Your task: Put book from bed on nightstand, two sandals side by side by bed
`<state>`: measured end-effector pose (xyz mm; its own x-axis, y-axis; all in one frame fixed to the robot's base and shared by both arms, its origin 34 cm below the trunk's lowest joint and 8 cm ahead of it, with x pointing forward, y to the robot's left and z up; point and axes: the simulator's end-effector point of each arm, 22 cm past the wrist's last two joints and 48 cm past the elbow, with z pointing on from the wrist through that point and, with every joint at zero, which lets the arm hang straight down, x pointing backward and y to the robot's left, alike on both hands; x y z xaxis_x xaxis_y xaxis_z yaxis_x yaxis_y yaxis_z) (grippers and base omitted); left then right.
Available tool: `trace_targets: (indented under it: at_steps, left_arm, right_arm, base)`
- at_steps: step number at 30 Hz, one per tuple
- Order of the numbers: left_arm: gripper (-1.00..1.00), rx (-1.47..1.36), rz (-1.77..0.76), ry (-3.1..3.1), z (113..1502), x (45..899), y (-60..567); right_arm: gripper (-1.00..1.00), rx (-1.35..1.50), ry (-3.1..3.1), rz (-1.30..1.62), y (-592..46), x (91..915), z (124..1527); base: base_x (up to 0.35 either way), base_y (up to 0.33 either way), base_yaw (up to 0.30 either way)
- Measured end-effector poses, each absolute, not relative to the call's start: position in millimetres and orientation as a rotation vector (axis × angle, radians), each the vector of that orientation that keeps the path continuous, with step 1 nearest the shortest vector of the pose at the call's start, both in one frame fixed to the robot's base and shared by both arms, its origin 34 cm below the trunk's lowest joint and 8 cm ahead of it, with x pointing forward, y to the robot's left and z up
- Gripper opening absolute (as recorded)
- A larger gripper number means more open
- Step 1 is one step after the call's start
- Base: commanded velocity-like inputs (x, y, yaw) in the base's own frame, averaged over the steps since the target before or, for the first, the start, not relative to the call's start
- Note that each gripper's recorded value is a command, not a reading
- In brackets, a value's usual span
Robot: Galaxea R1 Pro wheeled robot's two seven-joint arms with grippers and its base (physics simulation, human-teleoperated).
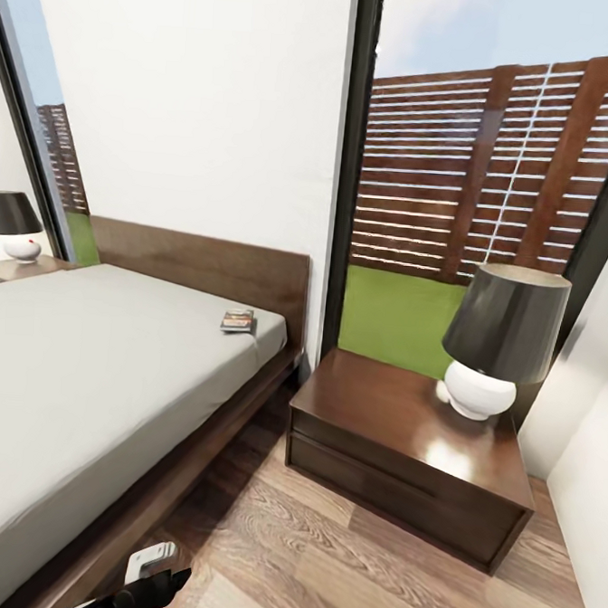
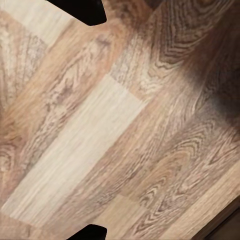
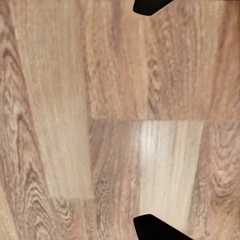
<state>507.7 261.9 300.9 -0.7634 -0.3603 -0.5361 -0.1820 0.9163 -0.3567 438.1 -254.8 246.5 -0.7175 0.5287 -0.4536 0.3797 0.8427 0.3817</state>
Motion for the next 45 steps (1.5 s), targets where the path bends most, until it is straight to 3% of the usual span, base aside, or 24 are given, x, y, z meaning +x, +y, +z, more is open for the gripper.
trace_targets:
  at_steps: [34, 45]
  left_arm:
    - [1.00, -0.383, -0.382, 2.448, 301.2, 507.9, 262.0]
    - [1.00, -0.383, -0.383, 2.450, 301.1, 507.8, 261.9]
  right_arm:
    - [1.00, 0.667, 2.457, 0.353, -254.5, 437.8, 246.2]
    - [1.00, 0.664, 2.458, 0.354, -253.9, 437.7, 246.1]
  base:
    - [0.117, 0.000, -0.002]
    - [0.015, 0.000, -0.169]
